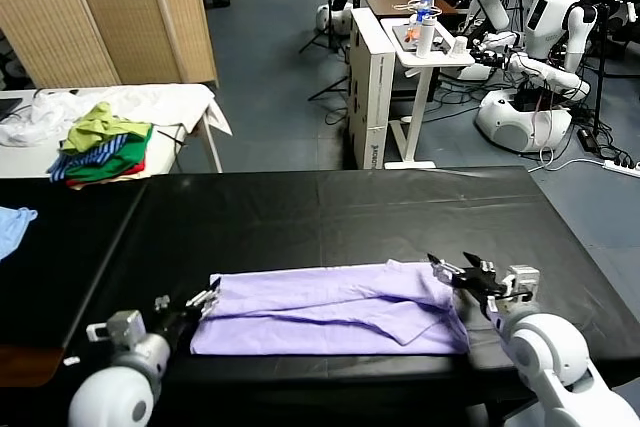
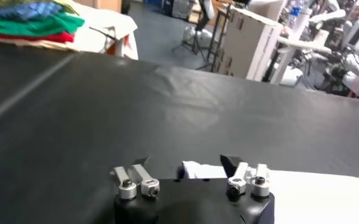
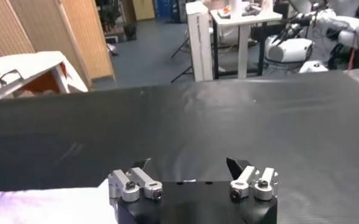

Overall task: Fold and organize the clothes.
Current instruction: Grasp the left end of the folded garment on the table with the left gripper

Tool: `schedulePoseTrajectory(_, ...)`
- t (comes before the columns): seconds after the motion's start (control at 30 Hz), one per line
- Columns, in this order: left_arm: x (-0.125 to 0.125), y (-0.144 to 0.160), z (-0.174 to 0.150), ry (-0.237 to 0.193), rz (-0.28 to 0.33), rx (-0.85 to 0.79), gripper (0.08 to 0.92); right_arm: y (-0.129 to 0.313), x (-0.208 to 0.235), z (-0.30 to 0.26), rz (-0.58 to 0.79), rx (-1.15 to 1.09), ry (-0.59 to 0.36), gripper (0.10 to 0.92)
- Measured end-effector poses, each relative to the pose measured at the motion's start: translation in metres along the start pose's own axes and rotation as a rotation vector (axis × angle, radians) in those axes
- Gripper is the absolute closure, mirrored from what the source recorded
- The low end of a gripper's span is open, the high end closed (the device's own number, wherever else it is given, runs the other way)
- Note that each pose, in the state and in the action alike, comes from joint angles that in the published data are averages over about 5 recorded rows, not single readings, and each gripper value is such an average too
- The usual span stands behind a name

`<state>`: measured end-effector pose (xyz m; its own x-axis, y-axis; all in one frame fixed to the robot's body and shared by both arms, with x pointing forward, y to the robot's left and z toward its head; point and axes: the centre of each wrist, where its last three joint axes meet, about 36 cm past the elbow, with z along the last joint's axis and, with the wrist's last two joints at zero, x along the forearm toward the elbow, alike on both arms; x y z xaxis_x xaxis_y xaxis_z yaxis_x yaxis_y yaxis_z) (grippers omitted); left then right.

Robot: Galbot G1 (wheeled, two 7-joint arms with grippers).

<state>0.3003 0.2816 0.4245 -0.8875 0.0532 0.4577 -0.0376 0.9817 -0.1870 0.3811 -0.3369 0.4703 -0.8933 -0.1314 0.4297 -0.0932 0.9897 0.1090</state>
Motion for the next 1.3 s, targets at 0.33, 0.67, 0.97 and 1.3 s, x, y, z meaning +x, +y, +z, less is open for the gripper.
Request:
schedulePoseTrajectory(0.33,0.007,-0.008,0.021,0.024,-0.005,0.100,0.097,-0.006,0.011,-0.004,0.015,0.008,-0.019,0.115)
schedulePoseTrajectory(0.67,0.008,-0.011,0.030,0.025,-0.001,0.173,0.275,-0.008,0.015,-0.005,0.022,0.011,-0.027,0.115)
schedulePoseTrajectory(0.97,0.002,-0.009,0.032,0.048,0.014,0.298,0.711,-0.009,0.017,-0.005,0.021,0.020,-0.033,0.115)
schedulePoseTrajectory(1.3,0.010,-0.006,0.025,-0.030,-0.044,0.113,0.825,-0.009,0.019,-0.001,0.029,0.025,-0.049,0.115)
